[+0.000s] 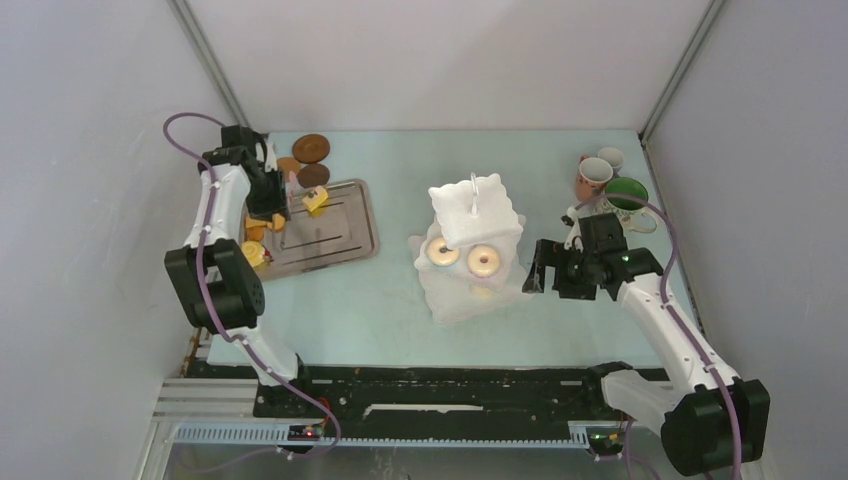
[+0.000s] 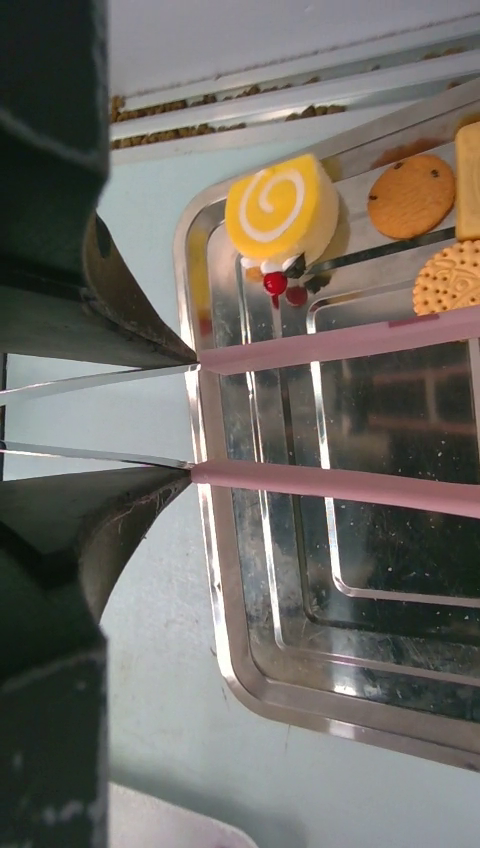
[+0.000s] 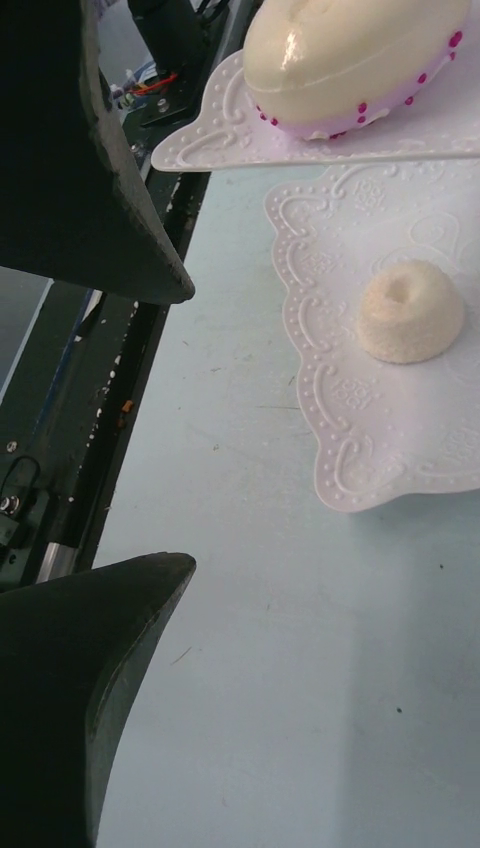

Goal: Serve the afternoon tea
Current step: Pick up the desert from the tray.

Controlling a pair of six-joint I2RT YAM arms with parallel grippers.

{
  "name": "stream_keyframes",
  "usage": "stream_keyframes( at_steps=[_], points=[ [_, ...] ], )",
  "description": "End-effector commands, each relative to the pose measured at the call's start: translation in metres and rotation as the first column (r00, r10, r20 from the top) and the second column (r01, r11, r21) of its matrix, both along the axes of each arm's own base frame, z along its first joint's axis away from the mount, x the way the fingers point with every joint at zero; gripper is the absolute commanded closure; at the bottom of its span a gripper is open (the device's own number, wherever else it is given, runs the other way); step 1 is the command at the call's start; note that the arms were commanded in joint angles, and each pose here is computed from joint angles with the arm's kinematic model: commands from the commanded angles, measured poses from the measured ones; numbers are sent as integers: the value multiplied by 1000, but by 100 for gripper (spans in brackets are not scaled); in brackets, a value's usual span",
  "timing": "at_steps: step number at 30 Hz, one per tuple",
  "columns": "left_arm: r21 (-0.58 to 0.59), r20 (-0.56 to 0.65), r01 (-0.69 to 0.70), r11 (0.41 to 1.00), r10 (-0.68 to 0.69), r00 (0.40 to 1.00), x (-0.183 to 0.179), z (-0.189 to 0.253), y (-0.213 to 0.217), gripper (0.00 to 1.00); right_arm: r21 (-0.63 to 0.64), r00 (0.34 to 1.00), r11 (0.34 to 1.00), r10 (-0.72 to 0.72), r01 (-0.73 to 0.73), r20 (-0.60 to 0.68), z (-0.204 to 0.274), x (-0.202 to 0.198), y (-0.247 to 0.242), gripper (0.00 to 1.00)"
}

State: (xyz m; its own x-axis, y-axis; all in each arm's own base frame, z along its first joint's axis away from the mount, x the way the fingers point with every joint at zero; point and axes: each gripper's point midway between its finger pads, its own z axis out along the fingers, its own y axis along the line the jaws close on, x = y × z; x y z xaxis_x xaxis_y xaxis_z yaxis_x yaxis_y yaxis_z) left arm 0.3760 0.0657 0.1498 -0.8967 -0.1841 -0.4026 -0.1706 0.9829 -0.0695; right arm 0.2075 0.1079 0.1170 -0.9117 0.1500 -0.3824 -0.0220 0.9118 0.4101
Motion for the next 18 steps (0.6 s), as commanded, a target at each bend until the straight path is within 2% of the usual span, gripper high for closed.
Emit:
stream_keyframes(
  at_steps=[1,10,18],
  points=[
    [70,65,112,991,-116,991,7,11,-2,58,-8,999,999,34,-34,-2,5,1,6,4],
    [102,52,172,980,-178,983,23,-5,-7,58,-71,999,997,-15,12,-32,6,3,-7,3],
    [70,2,234,970,-235,972,34,-23,-20,58,-70,998,997,-36,33,-45,9,-1,-13,2]
  ],
)
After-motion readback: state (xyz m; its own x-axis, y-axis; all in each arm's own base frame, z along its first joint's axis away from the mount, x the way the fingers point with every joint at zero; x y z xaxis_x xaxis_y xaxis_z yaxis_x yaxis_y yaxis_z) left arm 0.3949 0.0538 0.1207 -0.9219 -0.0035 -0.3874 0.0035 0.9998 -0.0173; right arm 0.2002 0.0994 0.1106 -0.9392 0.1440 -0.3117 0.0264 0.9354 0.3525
